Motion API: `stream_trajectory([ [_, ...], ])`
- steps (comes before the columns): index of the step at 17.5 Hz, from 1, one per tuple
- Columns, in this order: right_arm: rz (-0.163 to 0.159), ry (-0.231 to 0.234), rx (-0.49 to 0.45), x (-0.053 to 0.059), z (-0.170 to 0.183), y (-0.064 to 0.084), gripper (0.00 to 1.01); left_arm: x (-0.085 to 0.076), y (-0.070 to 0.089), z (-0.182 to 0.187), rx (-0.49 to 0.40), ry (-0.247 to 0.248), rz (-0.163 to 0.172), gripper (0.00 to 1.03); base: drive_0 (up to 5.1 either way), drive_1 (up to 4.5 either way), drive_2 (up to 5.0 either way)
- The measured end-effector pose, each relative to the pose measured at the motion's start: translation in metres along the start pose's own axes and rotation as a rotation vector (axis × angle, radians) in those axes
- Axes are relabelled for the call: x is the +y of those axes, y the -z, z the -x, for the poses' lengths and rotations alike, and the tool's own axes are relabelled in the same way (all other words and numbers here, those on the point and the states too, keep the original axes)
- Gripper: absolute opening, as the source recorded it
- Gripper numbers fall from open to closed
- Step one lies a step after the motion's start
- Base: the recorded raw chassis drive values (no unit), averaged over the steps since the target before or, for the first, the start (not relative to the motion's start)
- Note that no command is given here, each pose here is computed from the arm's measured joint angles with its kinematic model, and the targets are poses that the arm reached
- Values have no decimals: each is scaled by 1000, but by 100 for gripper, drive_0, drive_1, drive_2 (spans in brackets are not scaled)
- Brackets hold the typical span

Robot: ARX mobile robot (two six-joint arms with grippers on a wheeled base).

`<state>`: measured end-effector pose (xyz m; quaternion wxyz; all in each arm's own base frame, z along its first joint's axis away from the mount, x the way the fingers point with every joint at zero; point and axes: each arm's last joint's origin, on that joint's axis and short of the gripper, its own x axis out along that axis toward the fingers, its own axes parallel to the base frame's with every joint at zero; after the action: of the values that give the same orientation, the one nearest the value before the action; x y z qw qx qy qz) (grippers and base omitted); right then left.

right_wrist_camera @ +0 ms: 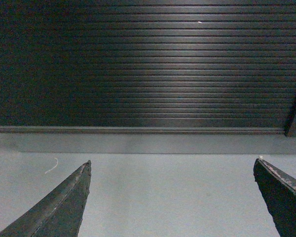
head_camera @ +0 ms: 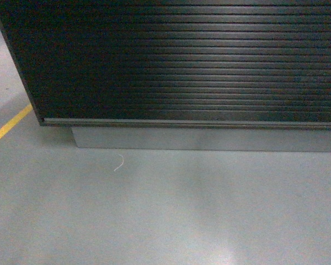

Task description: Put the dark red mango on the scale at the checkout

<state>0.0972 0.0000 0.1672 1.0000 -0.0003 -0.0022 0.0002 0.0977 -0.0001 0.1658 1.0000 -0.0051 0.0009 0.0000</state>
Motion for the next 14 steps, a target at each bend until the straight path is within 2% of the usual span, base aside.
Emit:
stream_trajectory([
  [14,0,1,-1,0,0,0,98,0,0,0,2,0,0,98,-4,430,-437],
])
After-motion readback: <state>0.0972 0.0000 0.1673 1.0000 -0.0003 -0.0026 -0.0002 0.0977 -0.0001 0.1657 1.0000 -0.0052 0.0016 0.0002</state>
